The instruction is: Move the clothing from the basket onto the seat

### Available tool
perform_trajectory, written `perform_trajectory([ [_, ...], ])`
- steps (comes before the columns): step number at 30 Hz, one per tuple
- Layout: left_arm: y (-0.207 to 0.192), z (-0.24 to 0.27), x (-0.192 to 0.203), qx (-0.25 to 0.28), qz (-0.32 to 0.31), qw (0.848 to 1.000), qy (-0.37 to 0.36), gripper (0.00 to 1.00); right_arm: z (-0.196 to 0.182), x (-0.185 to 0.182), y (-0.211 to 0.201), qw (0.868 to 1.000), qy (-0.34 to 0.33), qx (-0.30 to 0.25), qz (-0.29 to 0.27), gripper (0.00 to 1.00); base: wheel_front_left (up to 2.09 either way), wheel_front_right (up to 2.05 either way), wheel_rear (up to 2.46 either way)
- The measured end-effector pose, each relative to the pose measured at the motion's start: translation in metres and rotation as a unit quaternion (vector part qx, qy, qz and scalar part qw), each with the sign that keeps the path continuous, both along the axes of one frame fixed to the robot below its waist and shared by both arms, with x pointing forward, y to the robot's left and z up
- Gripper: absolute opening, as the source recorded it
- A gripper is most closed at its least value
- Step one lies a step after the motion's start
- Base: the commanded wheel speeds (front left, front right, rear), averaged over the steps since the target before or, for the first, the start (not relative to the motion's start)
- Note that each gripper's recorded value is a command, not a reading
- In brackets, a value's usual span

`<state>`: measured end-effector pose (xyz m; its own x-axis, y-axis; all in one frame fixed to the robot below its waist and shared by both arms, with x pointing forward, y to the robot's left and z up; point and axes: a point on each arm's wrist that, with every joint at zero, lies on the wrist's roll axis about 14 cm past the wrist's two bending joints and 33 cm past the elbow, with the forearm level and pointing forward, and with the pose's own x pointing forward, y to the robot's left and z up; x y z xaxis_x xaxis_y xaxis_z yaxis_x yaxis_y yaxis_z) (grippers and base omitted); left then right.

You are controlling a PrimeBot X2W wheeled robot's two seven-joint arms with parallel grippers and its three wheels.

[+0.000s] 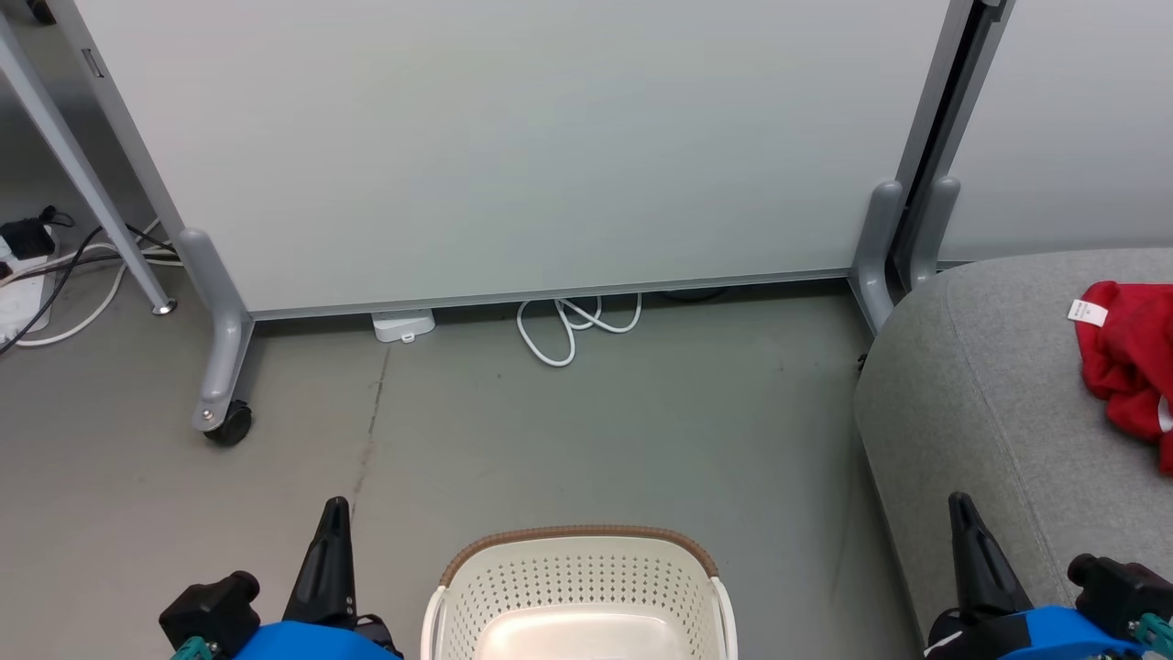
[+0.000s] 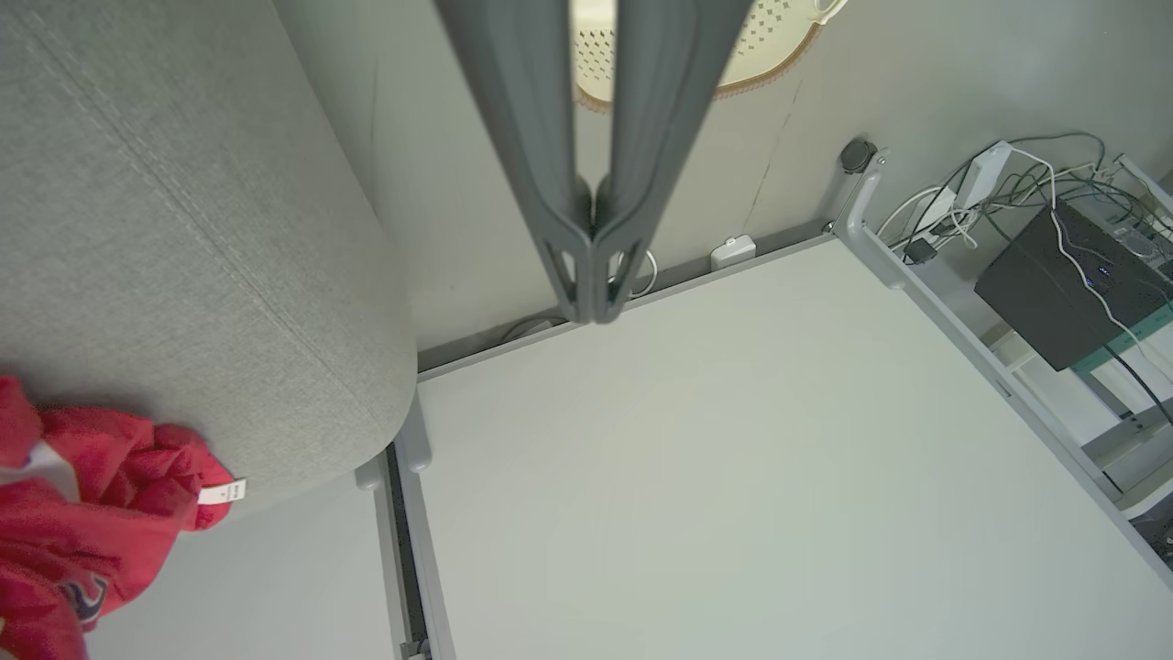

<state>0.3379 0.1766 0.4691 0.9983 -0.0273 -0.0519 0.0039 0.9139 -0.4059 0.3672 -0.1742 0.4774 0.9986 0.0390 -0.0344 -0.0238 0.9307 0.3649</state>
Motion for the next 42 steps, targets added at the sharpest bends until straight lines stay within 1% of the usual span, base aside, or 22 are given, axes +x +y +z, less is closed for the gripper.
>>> perform_trajectory([
  [10, 0.008, 0.002, 0.006, -0.078, 0.021, 0.997, 0.007, 0.0, -0.001, 0.001, -0.005, 0.996, 0.012, 0.081, -0.017, 0.0, 0.0, 0.0, 0.0],
  [18, 0.012, 0.004, 0.01, -0.135, 0.031, 0.99, 0.01, 0.0, 0.002, 0.005, -0.008, 0.99, 0.014, 0.141, -0.026, 0.0, 0.0, 0.0, 0.0],
  [27, 0.017, 0.007, 0.016, -0.193, 0.04, 0.98, 0.01, 0.0, 0.002, 0.006, -0.011, 0.979, 0.02, 0.202, -0.034, 0.0, 0.0, 0.0, 0.0],
  [42, 0.02, 0.012, 0.023, -0.28, 0.047, 0.959, 0.009, 0.0, 0.005, 0.01, -0.015, 0.955, 0.022, 0.292, -0.04, 0.0, 0.0, 0.0, 0.0],
])
